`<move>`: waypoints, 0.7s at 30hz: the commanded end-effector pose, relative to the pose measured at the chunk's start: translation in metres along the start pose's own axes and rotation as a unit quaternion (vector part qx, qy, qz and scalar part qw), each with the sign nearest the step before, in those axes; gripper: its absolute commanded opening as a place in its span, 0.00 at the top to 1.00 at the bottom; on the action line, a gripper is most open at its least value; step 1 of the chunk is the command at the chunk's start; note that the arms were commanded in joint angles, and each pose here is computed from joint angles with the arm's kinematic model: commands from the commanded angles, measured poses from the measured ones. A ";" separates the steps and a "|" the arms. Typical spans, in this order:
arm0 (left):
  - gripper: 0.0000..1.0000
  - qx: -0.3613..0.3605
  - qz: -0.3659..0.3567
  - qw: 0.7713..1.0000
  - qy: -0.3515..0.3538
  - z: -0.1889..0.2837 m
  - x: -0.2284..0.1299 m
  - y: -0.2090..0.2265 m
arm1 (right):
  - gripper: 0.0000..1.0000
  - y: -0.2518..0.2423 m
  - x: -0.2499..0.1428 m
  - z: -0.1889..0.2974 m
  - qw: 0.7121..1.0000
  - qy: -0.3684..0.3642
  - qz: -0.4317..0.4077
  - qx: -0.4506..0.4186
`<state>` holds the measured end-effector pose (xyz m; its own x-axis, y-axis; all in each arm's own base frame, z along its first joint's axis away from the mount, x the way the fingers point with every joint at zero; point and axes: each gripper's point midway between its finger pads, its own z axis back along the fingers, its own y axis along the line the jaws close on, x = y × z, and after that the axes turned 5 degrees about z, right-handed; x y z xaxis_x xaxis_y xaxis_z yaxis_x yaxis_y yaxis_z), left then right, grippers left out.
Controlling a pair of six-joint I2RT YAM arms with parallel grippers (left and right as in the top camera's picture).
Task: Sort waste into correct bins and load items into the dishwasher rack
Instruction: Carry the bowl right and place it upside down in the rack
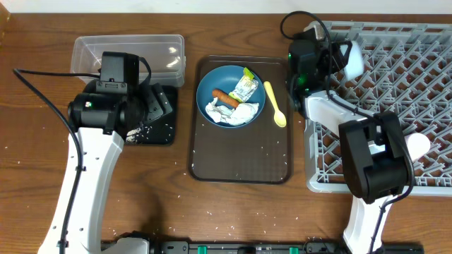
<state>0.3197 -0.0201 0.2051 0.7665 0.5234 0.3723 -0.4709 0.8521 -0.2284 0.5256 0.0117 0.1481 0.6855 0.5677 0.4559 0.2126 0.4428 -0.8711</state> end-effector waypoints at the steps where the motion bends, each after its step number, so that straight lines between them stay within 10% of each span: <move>1: 0.08 0.008 -0.001 1.000 -0.003 -0.001 0.002 0.003 | 0.32 0.009 0.005 0.007 1.000 -0.007 0.001 0.004; 16: 0.08 0.008 -0.001 1.000 -0.003 -0.001 0.002 0.003 | 0.12 -0.012 0.053 0.060 0.991 -0.078 -0.104 0.034; 21: 0.08 0.008 -0.001 1.000 -0.003 -0.001 0.002 0.003 | 0.06 0.048 0.082 0.127 0.947 -0.157 -0.101 0.261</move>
<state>0.3196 -0.0201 0.2050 0.7666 0.5234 0.3720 -0.4710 0.8521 -0.2282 0.5100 0.1002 0.1665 0.5438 0.6236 0.5616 0.0942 0.6196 -0.7792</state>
